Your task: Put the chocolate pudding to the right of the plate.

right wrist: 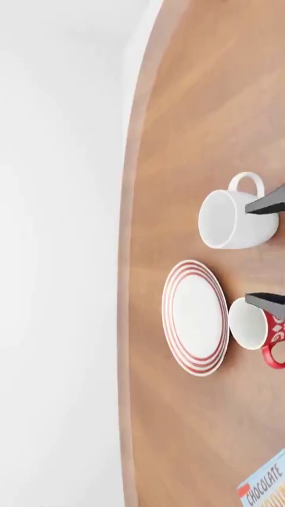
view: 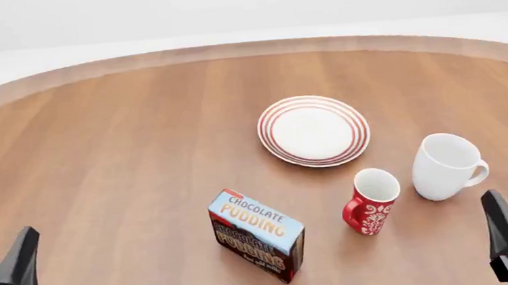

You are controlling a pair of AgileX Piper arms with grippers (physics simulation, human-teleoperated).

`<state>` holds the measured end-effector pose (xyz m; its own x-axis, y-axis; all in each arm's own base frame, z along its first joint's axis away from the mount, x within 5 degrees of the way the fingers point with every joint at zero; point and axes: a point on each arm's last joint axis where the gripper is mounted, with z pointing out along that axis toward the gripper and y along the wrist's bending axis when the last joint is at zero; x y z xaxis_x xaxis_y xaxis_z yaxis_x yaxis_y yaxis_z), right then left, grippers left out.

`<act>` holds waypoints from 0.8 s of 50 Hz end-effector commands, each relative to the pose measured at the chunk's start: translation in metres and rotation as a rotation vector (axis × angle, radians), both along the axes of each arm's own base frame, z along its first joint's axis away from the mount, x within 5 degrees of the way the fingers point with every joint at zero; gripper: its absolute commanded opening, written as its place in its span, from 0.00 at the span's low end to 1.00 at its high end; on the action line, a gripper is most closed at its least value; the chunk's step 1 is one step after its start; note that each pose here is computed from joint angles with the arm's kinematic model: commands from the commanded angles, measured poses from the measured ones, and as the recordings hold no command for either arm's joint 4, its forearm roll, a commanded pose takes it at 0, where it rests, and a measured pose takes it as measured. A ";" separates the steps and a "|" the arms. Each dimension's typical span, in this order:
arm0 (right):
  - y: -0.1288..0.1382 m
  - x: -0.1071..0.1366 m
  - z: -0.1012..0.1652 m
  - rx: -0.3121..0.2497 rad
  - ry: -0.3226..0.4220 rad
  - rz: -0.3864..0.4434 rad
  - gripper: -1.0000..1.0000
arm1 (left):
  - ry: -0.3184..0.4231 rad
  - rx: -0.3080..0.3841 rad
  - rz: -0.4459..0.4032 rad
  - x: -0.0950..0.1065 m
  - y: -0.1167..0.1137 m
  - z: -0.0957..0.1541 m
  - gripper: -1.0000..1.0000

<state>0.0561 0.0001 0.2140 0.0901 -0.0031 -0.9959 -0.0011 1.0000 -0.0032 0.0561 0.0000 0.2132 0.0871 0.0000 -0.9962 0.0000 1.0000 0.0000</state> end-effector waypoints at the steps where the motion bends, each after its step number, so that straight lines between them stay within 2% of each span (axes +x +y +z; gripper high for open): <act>1: 0.001 0.000 0.001 -0.008 -0.001 0.011 1.00 | 0.000 0.000 0.000 0.000 0.000 0.000 1.00; 4: 0.000 0.002 0.000 0.026 0.024 0.009 1.00 | 0.000 0.000 0.000 0.000 0.000 0.000 1.00; 6: 0.001 0.002 0.002 0.015 0.032 0.011 1.00 | 0.000 0.000 0.000 0.000 0.000 0.000 1.00; 8: 0.000 0.002 0.010 0.032 0.034 0.007 1.00 | 0.000 0.000 0.000 0.000 0.000 0.000 1.00; 9: 0.001 0.001 0.026 0.035 0.019 0.017 1.00 | 0.000 0.000 0.000 0.000 0.000 0.000 1.00; 10: 0.001 0.001 0.026 0.035 0.019 0.017 1.00 | 0.000 0.000 0.000 0.000 0.000 0.000 1.00; 13: 0.003 -0.003 0.069 -0.019 -0.029 0.050 1.00 | 0.000 0.000 0.000 0.000 0.000 0.000 1.00; 15: 0.003 -0.004 0.091 -0.021 -0.049 0.064 1.00 | 0.000 0.000 0.000 0.000 0.000 0.000 1.00; 17: 0.005 -0.006 0.117 -0.049 -0.077 0.085 1.00 | 0.000 0.000 0.000 0.000 0.000 0.000 1.00; 19: 0.006 -0.008 0.155 -0.067 -0.115 0.116 1.00 | 0.000 0.000 0.000 0.000 0.000 0.000 1.00; 20: 0.006 -0.008 0.155 -0.067 -0.115 0.116 1.00 | 0.000 0.000 0.000 0.000 0.000 0.000 1.00; 21: 0.007 -0.010 0.179 -0.077 -0.143 0.133 1.00 | 0.000 0.000 0.000 0.000 0.000 0.000 1.00; 22: 0.007 -0.010 0.179 -0.077 -0.143 0.133 1.00 | 0.000 0.000 0.000 0.000 0.000 0.000 1.00; 23: 0.008 -0.010 0.200 -0.101 -0.166 0.160 1.00 | 0.000 0.000 0.000 0.000 0.000 0.000 1.00; 28: 0.014 0.000 0.237 -0.155 -0.189 0.215 1.00 | 0.000 0.000 0.000 0.000 0.000 0.000 1.00; 30: 0.018 0.007 0.245 -0.157 -0.188 0.240 1.00 | 0.000 0.000 0.000 0.000 0.000 0.000 1.00; 31: 0.020 0.013 0.248 -0.126 -0.171 0.261 1.00 | 0.000 0.000 0.000 0.000 0.000 0.000 1.00; 33: 0.024 0.018 0.252 -0.106 -0.164 0.287 1.00 | 0.000 0.000 0.000 0.000 0.000 0.000 1.00; 35: 0.028 0.022 0.253 -0.129 -0.168 0.311 1.00 | 0.000 0.000 0.000 0.000 0.000 0.000 1.00; 37: 0.031 0.026 0.257 -0.099 -0.158 0.343 1.00 | 0.000 0.000 0.000 0.000 0.000 0.000 1.00; 39: 0.037 0.032 0.259 -0.131 -0.157 0.367 1.00 | 0.000 0.000 0.000 0.000 0.000 0.000 1.00; 40: 0.038 0.033 0.261 -0.125 -0.156 0.379 1.00 | 0.000 0.000 0.000 0.000 0.000 0.000 1.00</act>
<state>0.0690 0.0202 0.4398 0.2472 -0.0669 -0.9667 -0.2496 0.9596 -0.1303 0.0561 0.0000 0.2132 0.0871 0.0000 -0.9962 0.0000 1.0000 0.0000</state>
